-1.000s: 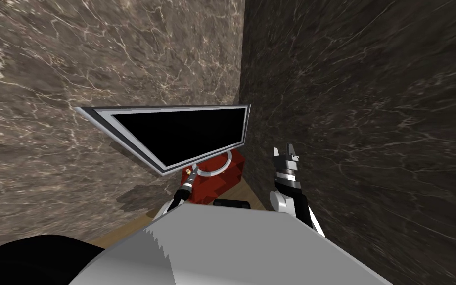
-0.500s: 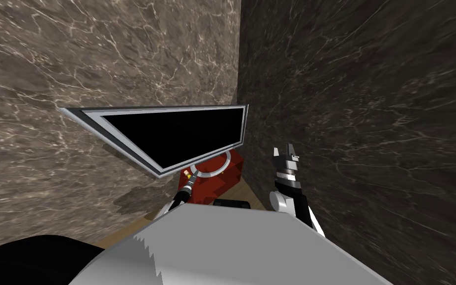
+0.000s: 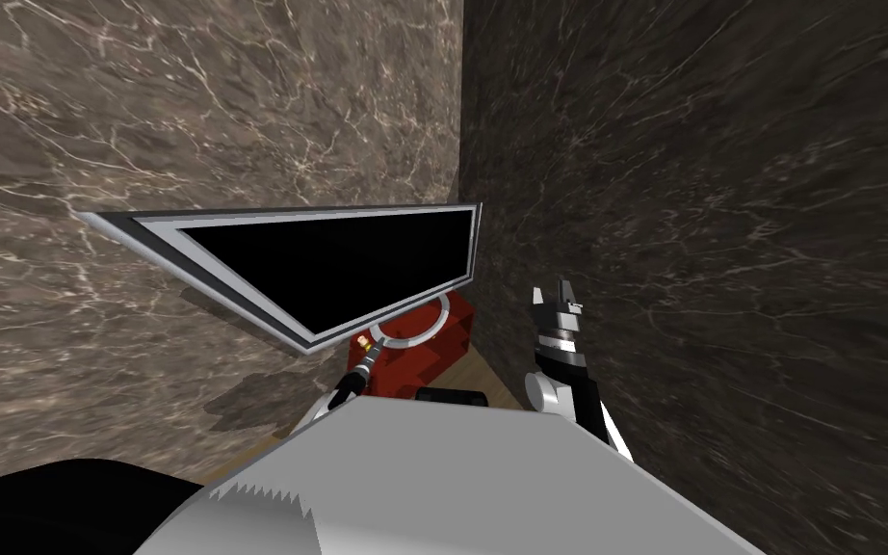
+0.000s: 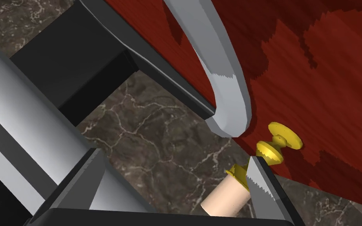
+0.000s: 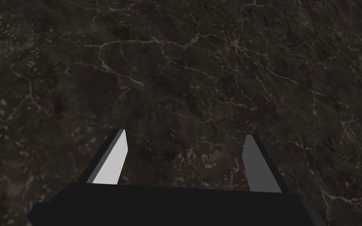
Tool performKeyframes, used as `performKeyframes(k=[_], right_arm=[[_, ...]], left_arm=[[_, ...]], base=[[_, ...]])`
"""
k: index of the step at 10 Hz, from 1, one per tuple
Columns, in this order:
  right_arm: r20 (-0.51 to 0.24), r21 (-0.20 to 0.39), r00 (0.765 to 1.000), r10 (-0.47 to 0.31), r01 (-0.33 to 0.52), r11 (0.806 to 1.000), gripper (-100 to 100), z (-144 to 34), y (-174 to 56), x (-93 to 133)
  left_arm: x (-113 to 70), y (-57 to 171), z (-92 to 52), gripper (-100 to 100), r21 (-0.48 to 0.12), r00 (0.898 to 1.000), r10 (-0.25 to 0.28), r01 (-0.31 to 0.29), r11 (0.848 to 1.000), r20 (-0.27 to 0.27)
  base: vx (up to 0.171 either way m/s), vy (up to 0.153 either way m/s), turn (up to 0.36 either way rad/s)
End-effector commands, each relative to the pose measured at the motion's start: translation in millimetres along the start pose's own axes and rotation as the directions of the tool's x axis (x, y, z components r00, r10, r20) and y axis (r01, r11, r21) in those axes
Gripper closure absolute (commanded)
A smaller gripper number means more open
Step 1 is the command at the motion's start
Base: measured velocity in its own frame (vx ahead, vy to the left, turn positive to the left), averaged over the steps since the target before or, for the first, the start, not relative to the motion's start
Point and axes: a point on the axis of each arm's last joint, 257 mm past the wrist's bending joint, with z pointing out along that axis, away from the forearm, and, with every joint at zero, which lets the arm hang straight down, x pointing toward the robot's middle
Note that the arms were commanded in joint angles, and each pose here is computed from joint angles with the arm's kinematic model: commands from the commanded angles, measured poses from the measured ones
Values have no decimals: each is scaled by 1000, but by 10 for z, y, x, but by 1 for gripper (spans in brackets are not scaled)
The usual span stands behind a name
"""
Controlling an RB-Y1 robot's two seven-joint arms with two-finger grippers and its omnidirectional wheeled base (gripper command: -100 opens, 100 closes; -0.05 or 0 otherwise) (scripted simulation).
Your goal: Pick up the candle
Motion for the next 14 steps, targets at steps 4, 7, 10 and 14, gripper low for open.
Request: performKeyframes(k=[4,7,10,14], right_arm=[[0,0,1000,0,0,1000,0,0,0,0],[0,0,1000,0,0,1000,0,0,0,0],[0,0,1000,0,0,1000,0,0,0,0],[0,0,1000,0,0,1000,0,0,0,0]], left_arm=[[-129,336,54,-100,-90,994,106,-109,990,-37],[-176,411,56,-100,-109,991,130,-134,985,-42],[-165,466,129,-100,-114,991,132,-135,984,-39],[-168,479,134,100,-116,990,132,-136,984,-39]], base=[[-16,108,-128],[-21,84,-67],[23,16,-12],[17,4,-4]])
